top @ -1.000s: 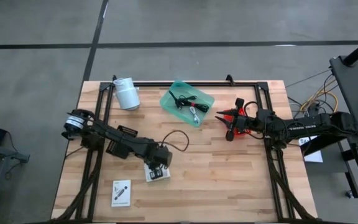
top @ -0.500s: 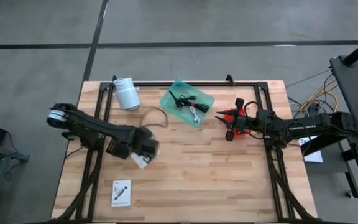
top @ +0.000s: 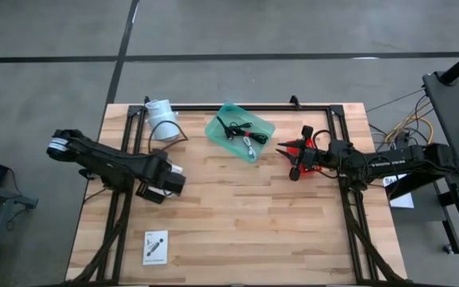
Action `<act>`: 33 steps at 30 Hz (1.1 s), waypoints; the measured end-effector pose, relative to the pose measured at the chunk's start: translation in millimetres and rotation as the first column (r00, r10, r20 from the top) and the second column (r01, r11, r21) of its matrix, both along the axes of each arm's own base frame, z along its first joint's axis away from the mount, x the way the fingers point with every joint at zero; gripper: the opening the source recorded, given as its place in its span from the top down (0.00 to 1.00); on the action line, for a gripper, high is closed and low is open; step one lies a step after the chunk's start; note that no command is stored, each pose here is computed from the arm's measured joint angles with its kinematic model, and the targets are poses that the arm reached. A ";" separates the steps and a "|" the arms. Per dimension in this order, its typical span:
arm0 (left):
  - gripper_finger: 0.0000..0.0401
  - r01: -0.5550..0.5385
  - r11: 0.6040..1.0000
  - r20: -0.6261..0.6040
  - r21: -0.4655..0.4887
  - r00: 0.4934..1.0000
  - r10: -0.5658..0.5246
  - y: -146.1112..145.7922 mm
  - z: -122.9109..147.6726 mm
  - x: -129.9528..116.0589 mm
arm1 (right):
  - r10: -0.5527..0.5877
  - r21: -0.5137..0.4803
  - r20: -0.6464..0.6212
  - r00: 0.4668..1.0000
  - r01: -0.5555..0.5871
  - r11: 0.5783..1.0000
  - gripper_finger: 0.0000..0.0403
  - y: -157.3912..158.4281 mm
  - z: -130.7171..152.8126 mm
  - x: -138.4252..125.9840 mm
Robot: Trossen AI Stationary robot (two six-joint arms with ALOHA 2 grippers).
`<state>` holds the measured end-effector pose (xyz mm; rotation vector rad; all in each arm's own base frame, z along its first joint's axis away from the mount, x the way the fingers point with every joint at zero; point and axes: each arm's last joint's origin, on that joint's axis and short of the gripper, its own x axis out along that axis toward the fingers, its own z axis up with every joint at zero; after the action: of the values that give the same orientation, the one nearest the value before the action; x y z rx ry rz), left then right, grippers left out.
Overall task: Pick and place items into bin
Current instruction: Put the top white card reader box into the black bin
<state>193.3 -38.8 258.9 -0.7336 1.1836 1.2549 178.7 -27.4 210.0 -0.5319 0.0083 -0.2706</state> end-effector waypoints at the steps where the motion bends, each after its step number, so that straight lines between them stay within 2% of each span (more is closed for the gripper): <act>1: 0.99 -0.022 1.000 -0.032 0.011 0.999 0.022 0.7 -0.2 -3.1 | 0.000 0.000 0.000 1.000 0.000 1.000 0.83 0.0 0.0 0.0; 6: 0.99 -0.030 0.999 -0.065 0.013 0.997 0.031 1.1 -3.0 -5.8 | 0.000 0.000 0.000 1.000 0.000 1.000 0.83 0.0 0.0 0.0; 17: 0.99 -0.056 0.997 -0.206 0.046 0.976 0.064 5.8 -31.6 -23.0 | 0.000 0.000 0.000 1.000 0.000 1.000 0.83 0.1 0.0 0.0; 28: 0.99 -0.065 0.998 -0.192 0.010 0.979 0.065 4.4 -35.7 -21.0 | 0.000 0.000 0.000 1.000 0.000 1.000 0.83 0.0 0.0 0.0; 33: 0.99 -0.025 1.000 -0.183 -0.013 0.983 0.022 3.8 -36.7 -18.7 | 0.000 0.000 0.000 1.000 0.000 1.000 0.83 0.1 0.0 0.0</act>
<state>174.5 -35.0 222.2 -0.6556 1.3381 1.3561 178.7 -27.4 210.0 -0.5319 0.0081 -0.2703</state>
